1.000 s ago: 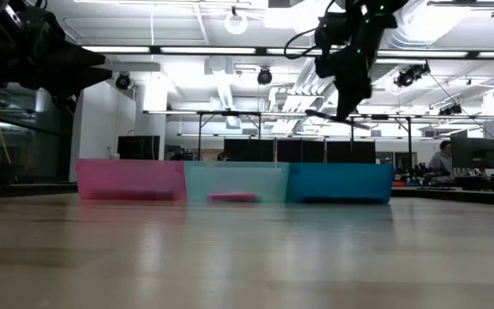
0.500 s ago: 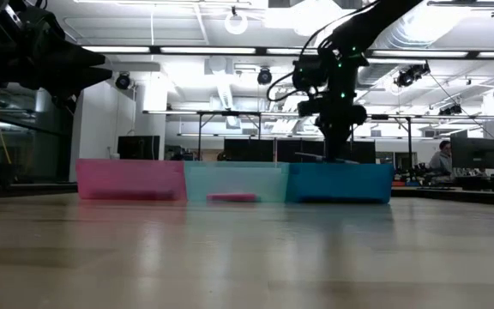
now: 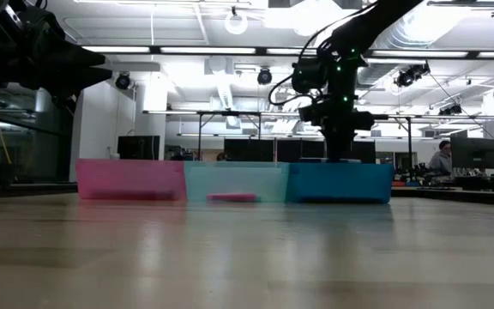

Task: Pick & Place Markers
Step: Put the blue highlighter into the blue bin, then return to Home Position

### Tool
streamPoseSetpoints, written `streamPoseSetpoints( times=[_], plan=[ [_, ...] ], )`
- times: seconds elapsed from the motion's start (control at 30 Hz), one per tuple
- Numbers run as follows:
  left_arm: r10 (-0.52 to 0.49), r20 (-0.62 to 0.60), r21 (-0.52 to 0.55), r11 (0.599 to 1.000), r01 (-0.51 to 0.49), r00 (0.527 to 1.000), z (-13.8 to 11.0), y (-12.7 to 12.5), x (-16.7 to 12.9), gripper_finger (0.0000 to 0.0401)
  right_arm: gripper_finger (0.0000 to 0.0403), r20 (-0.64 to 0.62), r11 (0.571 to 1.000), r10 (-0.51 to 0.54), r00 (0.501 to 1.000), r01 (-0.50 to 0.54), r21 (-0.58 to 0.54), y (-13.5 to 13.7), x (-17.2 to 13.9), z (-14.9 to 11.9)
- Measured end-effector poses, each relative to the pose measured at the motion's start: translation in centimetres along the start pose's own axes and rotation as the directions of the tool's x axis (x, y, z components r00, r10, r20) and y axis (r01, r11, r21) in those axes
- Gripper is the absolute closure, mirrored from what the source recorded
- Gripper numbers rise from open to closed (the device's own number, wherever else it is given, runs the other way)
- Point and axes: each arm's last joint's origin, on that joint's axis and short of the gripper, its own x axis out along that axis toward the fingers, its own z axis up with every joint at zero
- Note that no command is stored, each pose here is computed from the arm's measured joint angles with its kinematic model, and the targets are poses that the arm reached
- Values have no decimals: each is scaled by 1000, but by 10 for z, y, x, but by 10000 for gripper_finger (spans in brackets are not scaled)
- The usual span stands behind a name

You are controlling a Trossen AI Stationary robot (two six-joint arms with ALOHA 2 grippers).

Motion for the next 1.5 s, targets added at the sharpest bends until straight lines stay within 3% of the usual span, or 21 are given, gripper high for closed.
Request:
streamPoseSetpoints(
  times=[0.2, 0.37, 0.47, 0.57, 0.67, 0.8, 1.0, 1.2, 1.33, 1.5],
  plan=[
    [0, 0, 0, 1000, 0, 1000, 0, 0, 0, 274, 341, -8, 1000, 4, 1000, -4, 8, 9, -4, 5],
    [0, 0, 0, 1000, 0, 1000, 0, 0, 0, 274, 287, -34, 997, -60, 998, 62, 43, 20, -13, 11],
    [0, 0, 0, 1000, 0, 1000, 0, 0, 0, 274, 240, -73, 982, -122, 990, 131, 137, 25, -20, 12],
    [0, 0, 0, 1000, 0, 1000, 0, 0, 0, 274, 198, -122, 930, -148, 981, 180, 322, 34, -33, 8],
    [0, 0, 0, 1000, 0, 1000, 0, 0, 0, 274, 167, -50, 867, -43, 998, 62, 494, 46, -53, 3],
    [0, 0, 0, 1000, 0, 1000, 0, 0, 0, 274, 153, 143, 810, 78, 987, -146, 568, 68, -89, 3],
    [0, 0, 0, 1000, 0, 1000, 0, 0, 0, 274, 158, 326, 804, 45, 944, -228, 550, 112, -147, -6],
    [0, 0, 0, 1000, 0, 1000, 0, 0, 0, 274, 187, 455, 802, -17, 890, -259, 538, 147, -184, -18],
    [0, 0, 0, 1000, 0, 1000, 0, 0, 0, 274, 233, 462, 804, -29, 886, -254, 538, 159, -191, -21],
    [0, 0, 0, 1000, 0, 1000, 0, 0, 0, 274, 324, 459, 791, -42, 887, -251, 558, 163, -191, -20]
  ],
)
